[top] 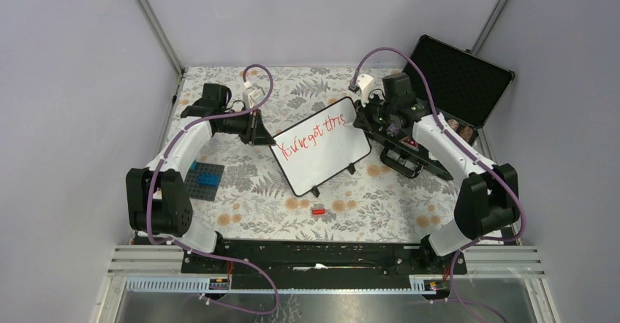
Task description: Write a sentence on the whiteboard
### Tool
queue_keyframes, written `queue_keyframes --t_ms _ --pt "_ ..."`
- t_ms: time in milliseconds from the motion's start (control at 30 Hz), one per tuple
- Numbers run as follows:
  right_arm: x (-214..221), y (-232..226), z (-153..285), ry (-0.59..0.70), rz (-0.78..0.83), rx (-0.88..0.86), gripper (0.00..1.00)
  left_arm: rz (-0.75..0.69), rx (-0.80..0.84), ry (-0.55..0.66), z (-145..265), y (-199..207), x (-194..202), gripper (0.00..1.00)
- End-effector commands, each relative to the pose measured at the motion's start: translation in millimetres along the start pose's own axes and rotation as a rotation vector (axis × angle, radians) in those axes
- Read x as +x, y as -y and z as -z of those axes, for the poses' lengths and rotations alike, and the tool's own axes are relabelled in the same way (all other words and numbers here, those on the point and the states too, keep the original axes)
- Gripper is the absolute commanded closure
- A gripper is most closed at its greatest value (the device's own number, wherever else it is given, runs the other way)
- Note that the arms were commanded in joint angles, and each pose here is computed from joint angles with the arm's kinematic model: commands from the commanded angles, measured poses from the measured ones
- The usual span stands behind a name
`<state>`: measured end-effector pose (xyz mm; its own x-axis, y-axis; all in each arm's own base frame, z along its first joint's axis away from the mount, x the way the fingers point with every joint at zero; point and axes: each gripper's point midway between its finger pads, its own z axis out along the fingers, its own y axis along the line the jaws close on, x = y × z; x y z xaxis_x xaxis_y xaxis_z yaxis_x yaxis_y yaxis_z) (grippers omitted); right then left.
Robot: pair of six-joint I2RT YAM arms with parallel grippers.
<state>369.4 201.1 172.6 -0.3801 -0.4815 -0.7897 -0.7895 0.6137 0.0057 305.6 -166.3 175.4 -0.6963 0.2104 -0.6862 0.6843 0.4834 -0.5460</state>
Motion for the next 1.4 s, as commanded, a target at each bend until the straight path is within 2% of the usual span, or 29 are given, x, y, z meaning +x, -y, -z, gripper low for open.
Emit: queue_keyframes --t_ms 0,333,567,1367 --pt "-9 -16 1 0.022 0.023 -0.05 1.0 -0.081 -0.052 0.004 -3 -12 -9 1.0" --pt "-27 -21 15 0.068 0.028 -0.054 1.0 -0.082 -0.051 0.003 -3 -12 -8 1.0" --pt "-33 -2 33 0.097 0.012 0.003 1.0 -0.088 -0.055 0.007 -1 -10 -9 1.0" --pt "-23 31 7 0.042 0.007 0.086 1.0 -0.092 -0.06 0.003 -1 -11 -7 1.0"
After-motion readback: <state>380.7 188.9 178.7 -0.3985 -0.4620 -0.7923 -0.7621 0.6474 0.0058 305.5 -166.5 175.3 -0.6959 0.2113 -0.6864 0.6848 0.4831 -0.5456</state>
